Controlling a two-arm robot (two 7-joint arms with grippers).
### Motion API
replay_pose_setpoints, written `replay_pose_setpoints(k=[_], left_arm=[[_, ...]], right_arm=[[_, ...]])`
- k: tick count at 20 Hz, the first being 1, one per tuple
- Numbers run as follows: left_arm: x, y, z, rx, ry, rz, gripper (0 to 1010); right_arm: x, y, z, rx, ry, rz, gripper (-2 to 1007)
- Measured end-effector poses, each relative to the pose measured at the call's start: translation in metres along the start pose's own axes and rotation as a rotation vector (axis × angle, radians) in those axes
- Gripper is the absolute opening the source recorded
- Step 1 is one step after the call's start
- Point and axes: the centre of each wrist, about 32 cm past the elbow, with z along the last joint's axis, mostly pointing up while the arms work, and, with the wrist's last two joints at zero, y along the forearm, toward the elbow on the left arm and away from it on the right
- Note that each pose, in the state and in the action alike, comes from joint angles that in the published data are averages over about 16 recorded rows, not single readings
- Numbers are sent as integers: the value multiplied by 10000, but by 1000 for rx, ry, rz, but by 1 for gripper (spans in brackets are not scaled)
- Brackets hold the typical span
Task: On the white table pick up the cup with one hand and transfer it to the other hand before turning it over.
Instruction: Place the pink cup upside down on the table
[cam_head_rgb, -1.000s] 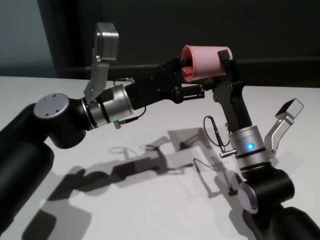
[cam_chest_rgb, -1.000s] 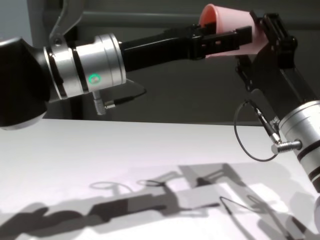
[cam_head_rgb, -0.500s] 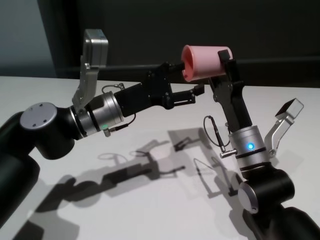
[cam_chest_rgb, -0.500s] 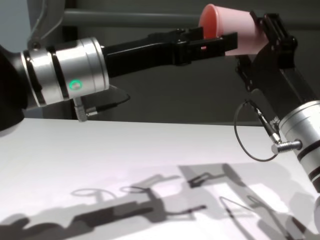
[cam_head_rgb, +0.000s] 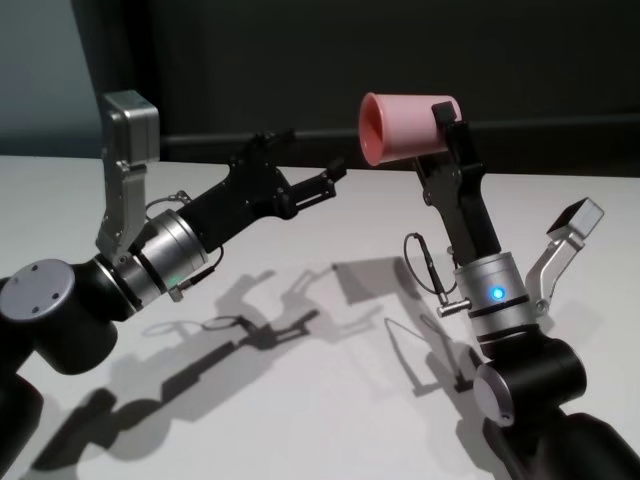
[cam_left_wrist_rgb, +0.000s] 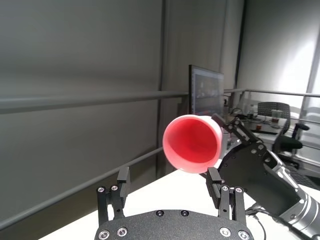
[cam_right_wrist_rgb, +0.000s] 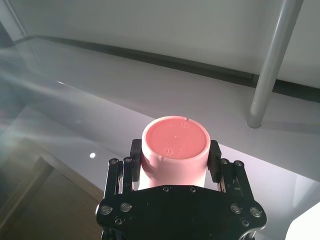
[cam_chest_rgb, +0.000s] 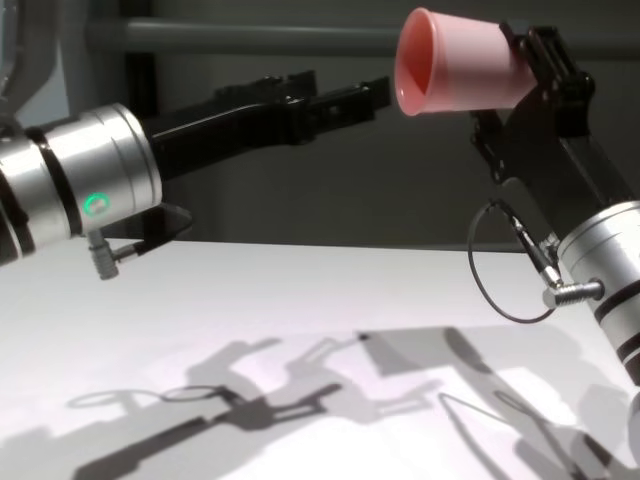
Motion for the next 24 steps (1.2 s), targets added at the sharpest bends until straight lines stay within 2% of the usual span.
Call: replay_pose_setpoints(k=[8, 14, 19, 24], left_arm=[[-155, 210, -141, 12, -6, 234, 1003], [-261, 321, -261, 14, 2, 384, 1003], [-350, 401, -355, 4, 11, 485, 1003], [-429, 469, -445, -12, 23, 552, 1003]], right_arm=[[0, 0, 0, 0, 0, 0, 757], [0, 0, 0, 0, 0, 0, 757], [0, 0, 0, 0, 0, 0, 757], [0, 0, 0, 0, 0, 0, 757]])
